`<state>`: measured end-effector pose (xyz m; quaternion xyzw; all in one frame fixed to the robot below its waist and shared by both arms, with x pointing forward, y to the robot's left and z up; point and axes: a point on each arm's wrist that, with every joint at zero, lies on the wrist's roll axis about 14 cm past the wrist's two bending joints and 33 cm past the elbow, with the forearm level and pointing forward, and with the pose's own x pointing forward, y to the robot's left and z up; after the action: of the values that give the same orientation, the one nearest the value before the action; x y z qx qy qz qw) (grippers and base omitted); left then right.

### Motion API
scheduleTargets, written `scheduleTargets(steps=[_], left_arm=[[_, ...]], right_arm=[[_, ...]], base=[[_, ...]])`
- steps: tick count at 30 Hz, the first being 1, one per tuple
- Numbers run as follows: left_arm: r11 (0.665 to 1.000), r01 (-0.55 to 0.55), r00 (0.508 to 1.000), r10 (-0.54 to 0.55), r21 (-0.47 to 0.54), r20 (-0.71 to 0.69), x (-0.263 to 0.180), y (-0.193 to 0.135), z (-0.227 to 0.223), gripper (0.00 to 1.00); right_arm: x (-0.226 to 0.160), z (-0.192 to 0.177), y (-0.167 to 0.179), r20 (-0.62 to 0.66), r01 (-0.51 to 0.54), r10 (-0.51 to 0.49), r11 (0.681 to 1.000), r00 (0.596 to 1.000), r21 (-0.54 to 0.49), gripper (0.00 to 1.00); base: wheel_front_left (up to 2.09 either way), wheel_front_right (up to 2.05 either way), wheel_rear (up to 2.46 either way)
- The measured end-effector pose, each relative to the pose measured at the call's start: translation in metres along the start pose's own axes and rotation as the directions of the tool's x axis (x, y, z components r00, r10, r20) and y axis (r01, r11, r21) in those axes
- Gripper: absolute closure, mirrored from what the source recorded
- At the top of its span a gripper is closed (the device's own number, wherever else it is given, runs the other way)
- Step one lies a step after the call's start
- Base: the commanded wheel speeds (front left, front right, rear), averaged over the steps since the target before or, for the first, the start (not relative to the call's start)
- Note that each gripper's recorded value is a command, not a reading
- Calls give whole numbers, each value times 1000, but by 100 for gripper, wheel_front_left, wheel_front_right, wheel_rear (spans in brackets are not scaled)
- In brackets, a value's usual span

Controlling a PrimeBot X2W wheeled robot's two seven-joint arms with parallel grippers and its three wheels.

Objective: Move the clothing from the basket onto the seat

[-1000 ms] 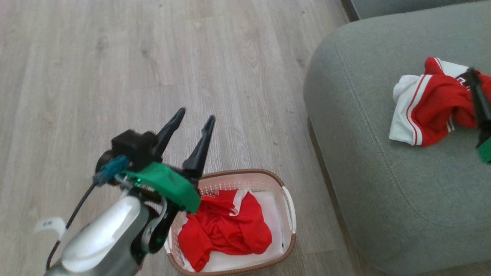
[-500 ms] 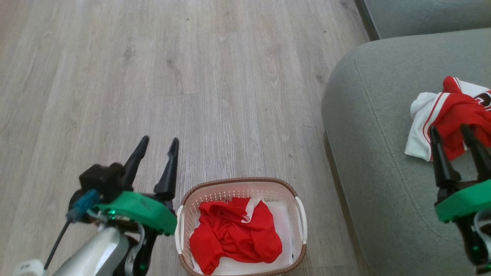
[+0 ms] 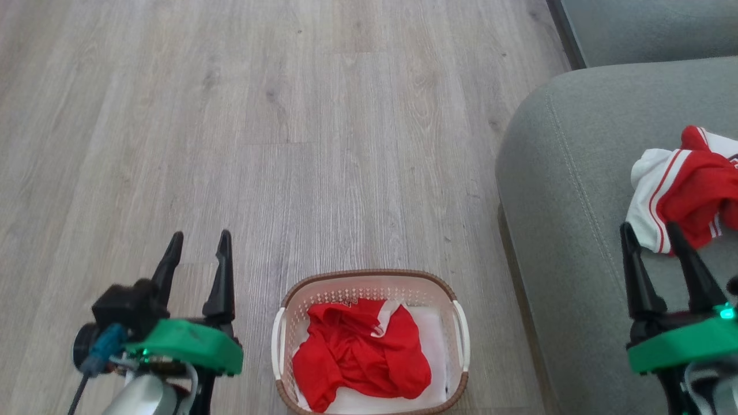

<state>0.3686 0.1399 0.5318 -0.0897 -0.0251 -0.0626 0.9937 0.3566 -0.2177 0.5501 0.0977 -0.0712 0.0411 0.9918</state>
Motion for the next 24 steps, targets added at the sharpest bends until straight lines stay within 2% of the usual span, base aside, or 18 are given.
scheduleTargets(steps=[8,24], left_arm=[[999,-40,999,39,18,19,-7,9,-1,0],[1000,-31,999,31,-4,8,-12,8,-13,0]], right_arm=[[-7,-15,11,-4,-6,7,999,1000,42,0],[-8,-21,24,-14,-40,41,998,999,54,0]], base=[[0,0,0],[0,0,0]])
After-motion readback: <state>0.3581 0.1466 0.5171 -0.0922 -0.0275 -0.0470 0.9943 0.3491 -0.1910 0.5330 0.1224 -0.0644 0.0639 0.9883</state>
